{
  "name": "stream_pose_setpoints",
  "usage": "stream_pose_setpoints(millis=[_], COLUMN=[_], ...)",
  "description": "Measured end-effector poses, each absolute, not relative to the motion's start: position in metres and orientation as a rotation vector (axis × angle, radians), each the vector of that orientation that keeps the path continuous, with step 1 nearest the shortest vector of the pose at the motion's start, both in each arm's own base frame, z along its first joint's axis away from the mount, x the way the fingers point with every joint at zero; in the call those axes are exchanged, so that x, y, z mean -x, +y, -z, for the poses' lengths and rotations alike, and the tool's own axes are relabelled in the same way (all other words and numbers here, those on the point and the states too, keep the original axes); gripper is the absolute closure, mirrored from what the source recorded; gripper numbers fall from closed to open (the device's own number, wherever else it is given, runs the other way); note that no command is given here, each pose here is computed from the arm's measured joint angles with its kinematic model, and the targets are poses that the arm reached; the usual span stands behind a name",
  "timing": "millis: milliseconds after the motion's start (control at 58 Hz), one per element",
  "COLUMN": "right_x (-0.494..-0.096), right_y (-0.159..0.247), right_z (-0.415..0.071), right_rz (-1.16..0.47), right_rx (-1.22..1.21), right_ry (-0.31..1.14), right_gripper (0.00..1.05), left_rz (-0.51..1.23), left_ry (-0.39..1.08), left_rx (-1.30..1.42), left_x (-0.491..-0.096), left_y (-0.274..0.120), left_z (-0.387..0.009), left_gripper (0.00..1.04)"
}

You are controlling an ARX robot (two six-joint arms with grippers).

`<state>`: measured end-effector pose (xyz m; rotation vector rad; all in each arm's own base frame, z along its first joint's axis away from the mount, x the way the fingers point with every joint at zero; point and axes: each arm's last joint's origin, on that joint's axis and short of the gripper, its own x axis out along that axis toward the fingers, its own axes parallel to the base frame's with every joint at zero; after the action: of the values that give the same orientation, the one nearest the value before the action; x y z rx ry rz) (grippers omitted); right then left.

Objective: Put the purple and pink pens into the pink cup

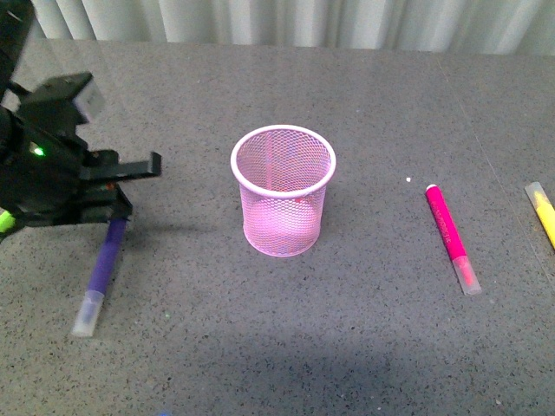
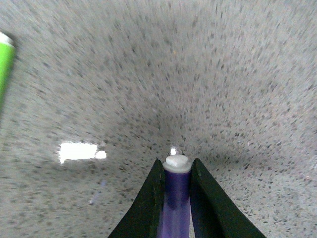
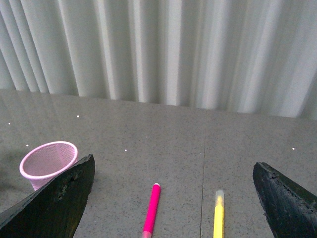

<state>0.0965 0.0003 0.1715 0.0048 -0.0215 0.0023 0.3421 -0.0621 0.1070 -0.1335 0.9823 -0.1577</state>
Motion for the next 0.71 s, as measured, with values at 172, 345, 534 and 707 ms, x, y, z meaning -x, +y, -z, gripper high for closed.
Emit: stream_pose_setpoints(millis=[172, 345, 534, 707], right_x=[-0.096, -0.096, -0.096, -0.096], right_y=[0.000, 0.000, 0.000, 0.000], right_z=[-0.172, -0.172, -0.172, -0.172], right_rz=[-0.002, -0.002, -0.002, -0.002], right_rx=[-0.005, -0.005, -0.005, -0.005], right_ry=[-0.022, -0.022, -0.022, -0.022], right_gripper=[0.07, 0.07, 0.07, 0.07], left_rz=[0.165, 0.217, 0.307, 0.357], left_ry=[0.786, 0.509, 0.386, 0.371], left_rx=[0.150, 0.205, 0.243, 0.271], left_x=[-0.335, -0.335, -0.336, -0.342], left_y=[-0.052, -0.074, -0.117, -0.157], left_z=[-0.170, -0.239, -0.267, -0.256], left_gripper=[0.97, 0.97, 0.97, 0.97])
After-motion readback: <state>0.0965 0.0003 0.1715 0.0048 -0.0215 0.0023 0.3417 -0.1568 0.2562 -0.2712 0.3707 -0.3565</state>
